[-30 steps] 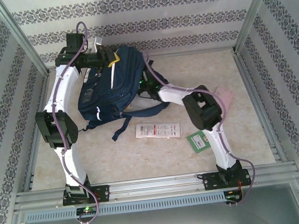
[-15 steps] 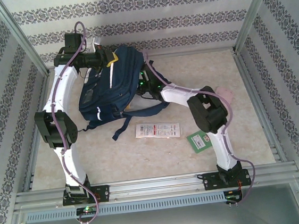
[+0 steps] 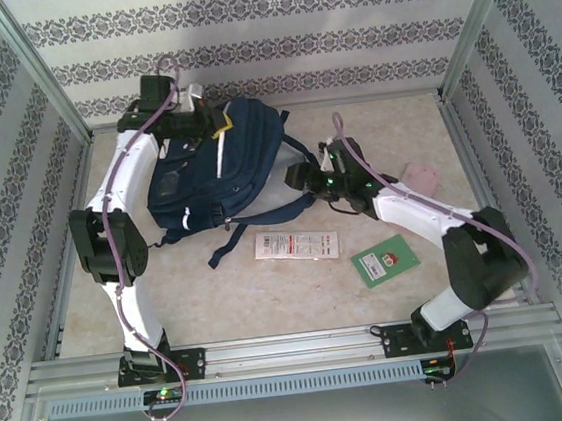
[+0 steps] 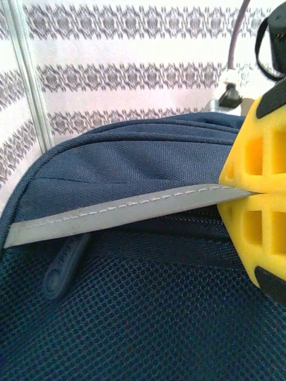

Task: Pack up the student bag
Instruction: Pick up the loose stationery at the center of the table.

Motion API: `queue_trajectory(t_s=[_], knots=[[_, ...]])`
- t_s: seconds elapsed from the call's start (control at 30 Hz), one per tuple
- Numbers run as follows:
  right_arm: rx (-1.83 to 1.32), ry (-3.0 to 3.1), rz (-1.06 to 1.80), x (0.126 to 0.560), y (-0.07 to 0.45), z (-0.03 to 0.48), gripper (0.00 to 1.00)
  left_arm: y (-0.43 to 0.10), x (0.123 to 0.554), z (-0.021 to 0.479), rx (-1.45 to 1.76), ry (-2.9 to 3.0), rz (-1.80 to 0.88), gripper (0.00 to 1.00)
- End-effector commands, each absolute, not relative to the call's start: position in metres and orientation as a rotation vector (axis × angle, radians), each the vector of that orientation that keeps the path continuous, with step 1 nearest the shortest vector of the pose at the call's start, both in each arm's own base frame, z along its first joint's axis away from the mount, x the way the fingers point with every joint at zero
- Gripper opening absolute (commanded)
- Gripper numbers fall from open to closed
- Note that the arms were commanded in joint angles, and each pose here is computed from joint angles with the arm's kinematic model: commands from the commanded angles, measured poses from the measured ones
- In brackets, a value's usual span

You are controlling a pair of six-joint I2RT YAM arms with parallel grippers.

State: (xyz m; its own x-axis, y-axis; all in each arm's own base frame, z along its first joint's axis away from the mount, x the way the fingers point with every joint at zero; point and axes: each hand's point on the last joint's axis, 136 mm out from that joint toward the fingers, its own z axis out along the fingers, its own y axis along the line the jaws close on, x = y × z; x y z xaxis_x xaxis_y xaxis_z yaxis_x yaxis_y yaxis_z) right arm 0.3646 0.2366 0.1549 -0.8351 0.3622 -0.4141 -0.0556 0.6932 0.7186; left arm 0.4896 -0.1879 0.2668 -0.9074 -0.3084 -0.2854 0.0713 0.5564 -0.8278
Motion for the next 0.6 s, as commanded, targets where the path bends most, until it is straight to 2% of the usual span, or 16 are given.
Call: queue_trajectory(t_s=[0.0, 0.23, 0.57], knots=[[0.28, 2.489, 0.939, 0.325, 0.206, 0.121, 0.76, -0.212, 0.484, 0.277, -0.115, 2.305, -1.235, 0.0], [0.344, 2.694, 0.896, 0.26, 0.185, 0.075, 0.77, -0.227, 0.482, 0.223, -0.233, 2.315, -1.25, 0.0], [0.538, 2.789, 0.862, 0.212, 0.182, 0.053, 0.8, -0.237, 0.481, 0.208, -0.218, 2.339, -1.273, 0.0]])
